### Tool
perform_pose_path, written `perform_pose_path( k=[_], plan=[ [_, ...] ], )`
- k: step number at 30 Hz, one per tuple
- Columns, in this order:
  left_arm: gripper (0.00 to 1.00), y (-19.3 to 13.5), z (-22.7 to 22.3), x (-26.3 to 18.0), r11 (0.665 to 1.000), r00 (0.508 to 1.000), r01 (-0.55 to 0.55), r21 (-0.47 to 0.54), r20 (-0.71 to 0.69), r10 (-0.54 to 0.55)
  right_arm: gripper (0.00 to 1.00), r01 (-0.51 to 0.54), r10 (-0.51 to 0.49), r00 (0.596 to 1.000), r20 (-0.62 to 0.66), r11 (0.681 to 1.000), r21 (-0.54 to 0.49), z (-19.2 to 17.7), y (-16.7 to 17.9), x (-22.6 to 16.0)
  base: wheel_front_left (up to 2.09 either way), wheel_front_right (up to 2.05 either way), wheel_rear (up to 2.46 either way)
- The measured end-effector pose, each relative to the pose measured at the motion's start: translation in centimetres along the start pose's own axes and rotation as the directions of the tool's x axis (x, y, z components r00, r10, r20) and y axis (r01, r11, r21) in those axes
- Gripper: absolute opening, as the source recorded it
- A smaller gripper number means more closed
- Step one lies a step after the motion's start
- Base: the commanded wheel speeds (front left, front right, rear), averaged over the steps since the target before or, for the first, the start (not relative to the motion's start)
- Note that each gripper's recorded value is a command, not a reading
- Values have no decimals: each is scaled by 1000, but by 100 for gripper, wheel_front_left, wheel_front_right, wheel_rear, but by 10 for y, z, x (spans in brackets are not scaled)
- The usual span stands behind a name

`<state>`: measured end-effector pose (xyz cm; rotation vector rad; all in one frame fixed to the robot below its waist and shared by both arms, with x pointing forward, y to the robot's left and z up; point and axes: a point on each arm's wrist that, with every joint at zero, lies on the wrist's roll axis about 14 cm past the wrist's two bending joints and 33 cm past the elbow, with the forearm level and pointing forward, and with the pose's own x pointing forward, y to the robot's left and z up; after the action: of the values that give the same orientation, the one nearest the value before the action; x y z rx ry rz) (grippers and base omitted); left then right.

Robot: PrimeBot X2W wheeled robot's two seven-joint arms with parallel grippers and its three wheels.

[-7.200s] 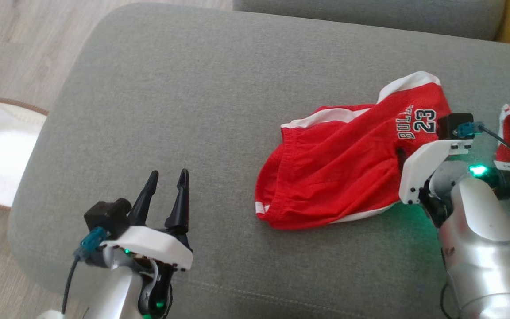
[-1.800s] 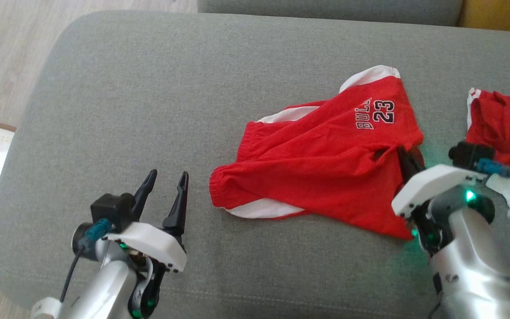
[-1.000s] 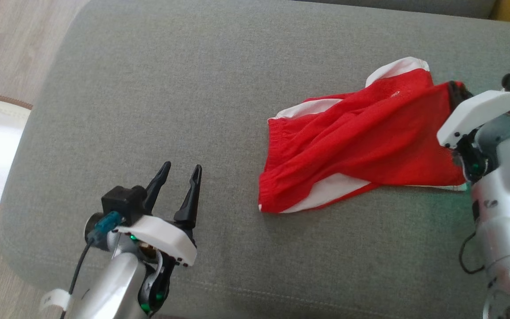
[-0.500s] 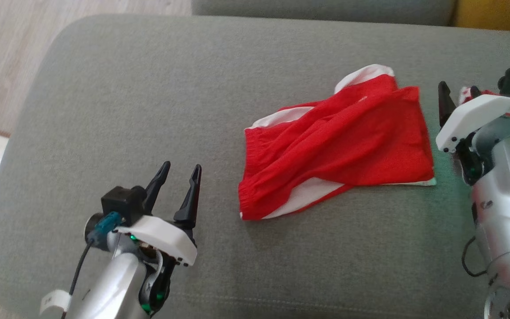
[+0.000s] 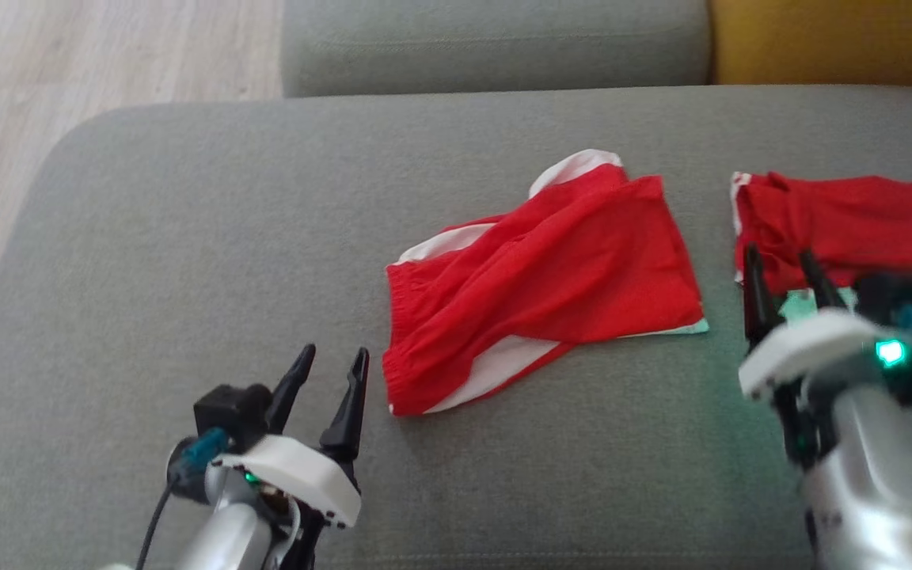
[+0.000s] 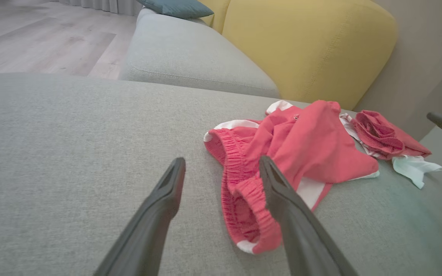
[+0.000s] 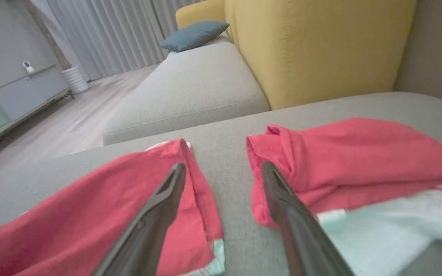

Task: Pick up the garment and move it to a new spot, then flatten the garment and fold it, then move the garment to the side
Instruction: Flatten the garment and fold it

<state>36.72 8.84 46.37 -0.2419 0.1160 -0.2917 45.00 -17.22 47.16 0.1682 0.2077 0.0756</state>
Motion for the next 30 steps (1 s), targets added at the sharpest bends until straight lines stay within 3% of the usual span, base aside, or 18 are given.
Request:
perform_pose_path(
  k=[9, 19, 30],
  plan=[
    [100, -15, -22, -3, 999, 997, 52, -10, -65, -52, 100, 40, -44, 998, 50, 997, 66, -9, -13, -46, 0, 0, 0],
    [100, -25, -60, -7, 995, 974, 97, -6, -206, -96, 100, 51, -59, 994, 93, 995, 81, 12, -18, -56, 0, 0, 0],
    [100, -32, -83, 6, 986, 942, 162, 35, -304, -144, 100, 88, -93, 994, 51, 991, 99, -2, -31, -61, 0, 0, 0]
  ],
)
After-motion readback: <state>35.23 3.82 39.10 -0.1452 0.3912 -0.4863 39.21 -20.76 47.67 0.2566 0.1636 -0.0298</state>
